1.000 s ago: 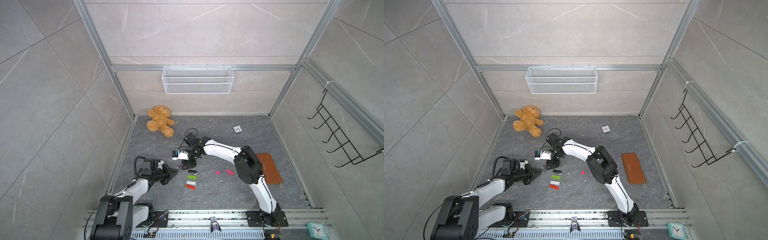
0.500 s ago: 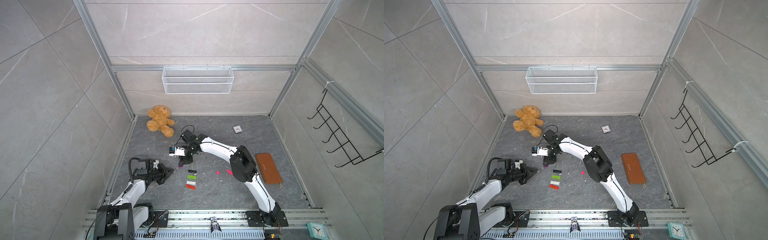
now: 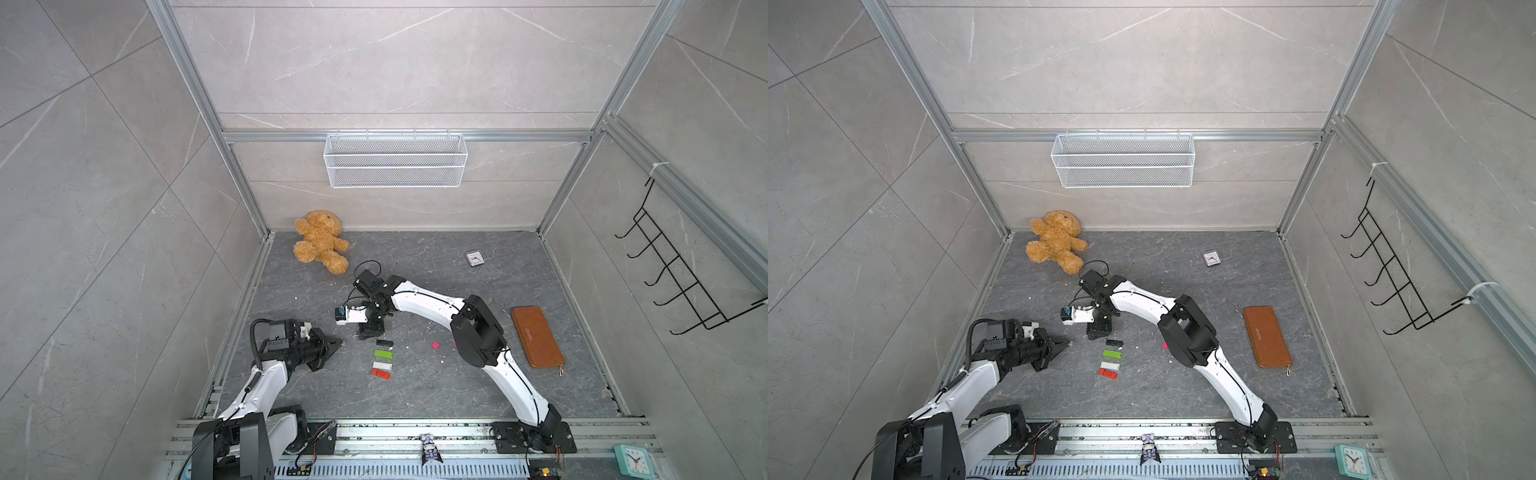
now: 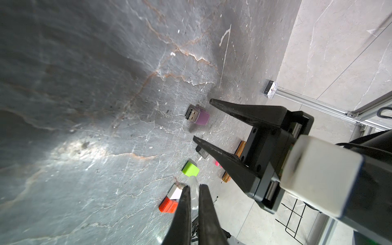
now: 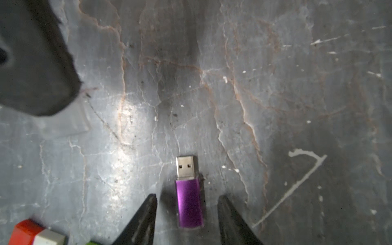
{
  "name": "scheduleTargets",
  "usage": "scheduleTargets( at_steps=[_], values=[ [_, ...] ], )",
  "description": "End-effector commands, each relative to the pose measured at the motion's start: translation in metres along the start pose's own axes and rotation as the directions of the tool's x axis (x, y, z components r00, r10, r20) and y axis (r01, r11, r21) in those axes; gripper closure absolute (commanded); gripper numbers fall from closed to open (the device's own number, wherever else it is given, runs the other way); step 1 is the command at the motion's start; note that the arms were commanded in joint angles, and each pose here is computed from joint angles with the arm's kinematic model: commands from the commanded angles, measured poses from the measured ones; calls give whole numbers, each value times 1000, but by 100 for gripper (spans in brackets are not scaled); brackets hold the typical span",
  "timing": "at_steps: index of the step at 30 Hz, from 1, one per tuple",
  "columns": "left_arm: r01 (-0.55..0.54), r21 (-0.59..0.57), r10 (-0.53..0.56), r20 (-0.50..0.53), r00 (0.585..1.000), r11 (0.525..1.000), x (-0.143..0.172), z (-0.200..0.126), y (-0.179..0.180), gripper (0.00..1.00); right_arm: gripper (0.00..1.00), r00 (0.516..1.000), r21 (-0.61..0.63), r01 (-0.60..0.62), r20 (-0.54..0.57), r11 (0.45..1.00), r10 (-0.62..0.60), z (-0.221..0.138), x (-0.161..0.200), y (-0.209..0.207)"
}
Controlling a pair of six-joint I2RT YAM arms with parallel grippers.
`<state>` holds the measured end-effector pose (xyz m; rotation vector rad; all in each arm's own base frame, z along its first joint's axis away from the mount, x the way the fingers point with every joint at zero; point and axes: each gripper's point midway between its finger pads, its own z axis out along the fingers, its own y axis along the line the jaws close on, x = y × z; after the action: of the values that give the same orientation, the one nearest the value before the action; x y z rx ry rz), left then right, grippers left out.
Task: Close the usb drive cover
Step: Pick up the USB drive from the center of the board.
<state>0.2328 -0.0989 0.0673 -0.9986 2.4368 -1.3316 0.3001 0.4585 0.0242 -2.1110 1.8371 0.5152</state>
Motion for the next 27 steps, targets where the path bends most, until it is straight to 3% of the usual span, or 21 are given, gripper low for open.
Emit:
scheduleTargets(
  at_steps=[1,16,27],
  values=[
    [-44,38,44,-6,999,998,-1,-5,-16,100,52,997,15,27,-67,1000,-25,12,15,-1],
    [-45,39,45,-4,999,998,-1,-6,-16,100,57,992,-5,61,-108,998,-61,27,23,10],
    [-48,42,48,-5,999,998,0,-6,-16,100,75,992,-38,55,-112,998,-59,23,25,19]
  ],
)
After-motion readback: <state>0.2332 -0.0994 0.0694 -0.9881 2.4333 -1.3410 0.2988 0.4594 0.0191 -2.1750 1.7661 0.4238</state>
